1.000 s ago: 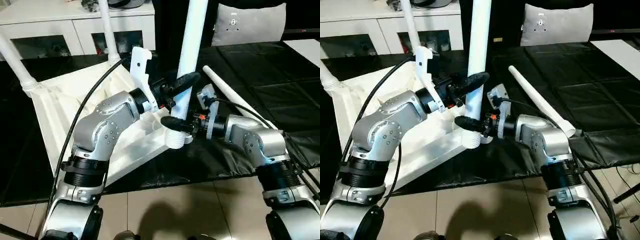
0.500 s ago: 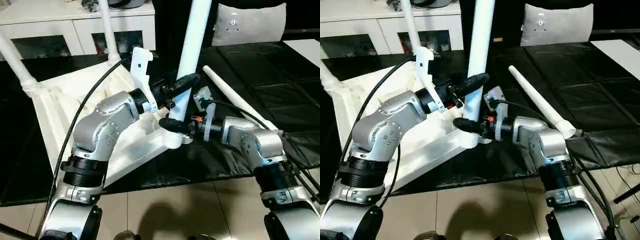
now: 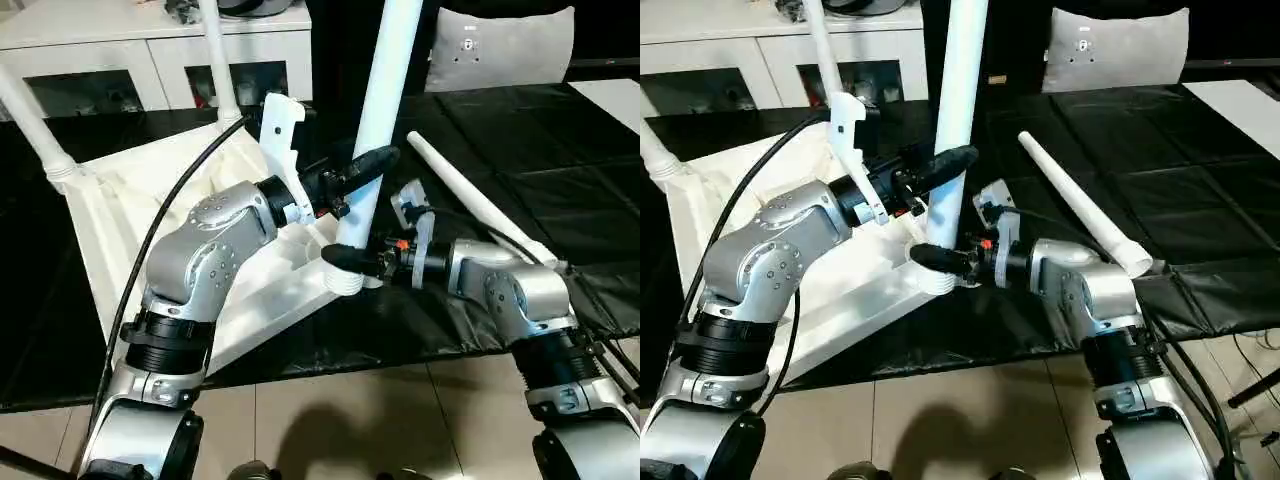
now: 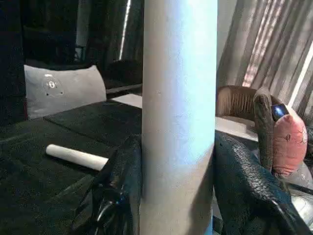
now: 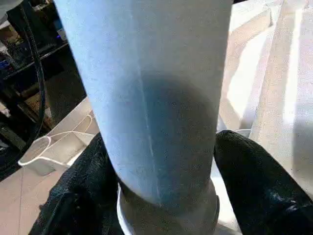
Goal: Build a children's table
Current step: Pick table leg
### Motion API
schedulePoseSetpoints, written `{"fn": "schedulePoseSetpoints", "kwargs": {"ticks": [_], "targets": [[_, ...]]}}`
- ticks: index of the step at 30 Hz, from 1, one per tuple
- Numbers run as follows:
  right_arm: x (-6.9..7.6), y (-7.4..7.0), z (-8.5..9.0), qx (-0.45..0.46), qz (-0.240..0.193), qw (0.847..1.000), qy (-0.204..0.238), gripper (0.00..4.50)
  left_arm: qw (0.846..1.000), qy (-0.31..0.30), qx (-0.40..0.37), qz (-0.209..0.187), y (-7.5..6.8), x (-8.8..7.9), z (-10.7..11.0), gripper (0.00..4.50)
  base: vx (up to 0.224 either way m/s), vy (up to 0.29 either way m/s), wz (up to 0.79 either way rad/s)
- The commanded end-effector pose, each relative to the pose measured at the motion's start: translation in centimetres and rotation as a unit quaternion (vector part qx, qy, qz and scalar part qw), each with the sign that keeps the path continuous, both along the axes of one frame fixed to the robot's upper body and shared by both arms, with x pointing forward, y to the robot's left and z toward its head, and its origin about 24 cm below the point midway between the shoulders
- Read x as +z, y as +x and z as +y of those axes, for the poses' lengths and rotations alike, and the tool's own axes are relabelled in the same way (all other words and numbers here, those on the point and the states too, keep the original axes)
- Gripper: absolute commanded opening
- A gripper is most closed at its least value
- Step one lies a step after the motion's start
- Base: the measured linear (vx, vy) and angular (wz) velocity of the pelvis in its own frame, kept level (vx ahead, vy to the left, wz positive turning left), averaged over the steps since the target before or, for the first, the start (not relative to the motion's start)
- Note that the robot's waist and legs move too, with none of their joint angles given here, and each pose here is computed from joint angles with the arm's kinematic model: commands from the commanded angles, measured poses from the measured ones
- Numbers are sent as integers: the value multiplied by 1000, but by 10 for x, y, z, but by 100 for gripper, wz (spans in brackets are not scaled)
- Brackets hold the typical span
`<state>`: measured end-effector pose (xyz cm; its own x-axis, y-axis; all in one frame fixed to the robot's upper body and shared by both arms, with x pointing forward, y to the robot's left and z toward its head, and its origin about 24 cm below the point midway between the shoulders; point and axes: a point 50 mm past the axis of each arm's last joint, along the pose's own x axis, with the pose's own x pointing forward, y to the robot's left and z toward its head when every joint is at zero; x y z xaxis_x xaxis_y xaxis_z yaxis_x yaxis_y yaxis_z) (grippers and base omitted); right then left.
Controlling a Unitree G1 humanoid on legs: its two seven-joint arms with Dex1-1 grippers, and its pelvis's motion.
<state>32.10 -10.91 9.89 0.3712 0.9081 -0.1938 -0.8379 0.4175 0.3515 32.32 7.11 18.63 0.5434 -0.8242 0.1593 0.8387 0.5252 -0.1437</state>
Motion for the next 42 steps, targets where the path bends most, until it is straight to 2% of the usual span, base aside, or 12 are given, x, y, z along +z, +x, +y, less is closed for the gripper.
{"fn": "schedulePoseSetpoints", "kwargs": {"ticks": [1, 4, 10, 12, 14, 17, 30, 31, 34, 38, 42], "targets": [[5, 1, 0, -1, -14, 1000, 3, 292, 1000, 5, -1, -15, -1, 4, 1, 179, 0, 0, 0], [6, 2, 0, -3, -22, 1000, 7, 263, 1000, 7, -5, -15, -2, 3, 0, 179, 0, 0, 0], [9, 3, 0, -5, -42, 999, 9, 254, 1000, 9, -6, -16, -2, 3, 0, 179, 0, 0, 0], [10, 4, -1, -6, -35, 999, 14, 254, 1000, 9, -6, -16, -2, 3, 0, 179, 0, 0, 0], [10, 4, -1, -8, -34, 999, 15, 288, 1000, 9, -5, -17, -2, 3, 0, 179, 0, 0, 0], [10, 6, -2, -12, -41, 999, 7, 302, 1000, 10, -5, -17, -2, 3, 0, 179, 0, 0, 0], [10, 5, 0, -5, -46, 999, 16, 311, 1000, 10, -7, -16, -1, 3, 0, 179, 0, 0, 0], [10, 5, 0, -5, -46, 999, 18, 293, 1000, 9, -6, -16, -1, 3, -1, 179, 0, 0, 0], [10, 5, 2, -6, -43, 999, 27, 281, 1000, 9, -8, -16, -1, 3, -1, 179, 0, 0, 0], [9, 5, 3, -5, -33, 999, 34, 240, 1000, 9, -8, -16, -1, 3, -1, 179, 0, 0, 0], [6, 6, 2, -16, -25, 999, 27, 212, 1000, 10, -6, -15, -1, 3, -1, 179, 0, 0, 0]]}}
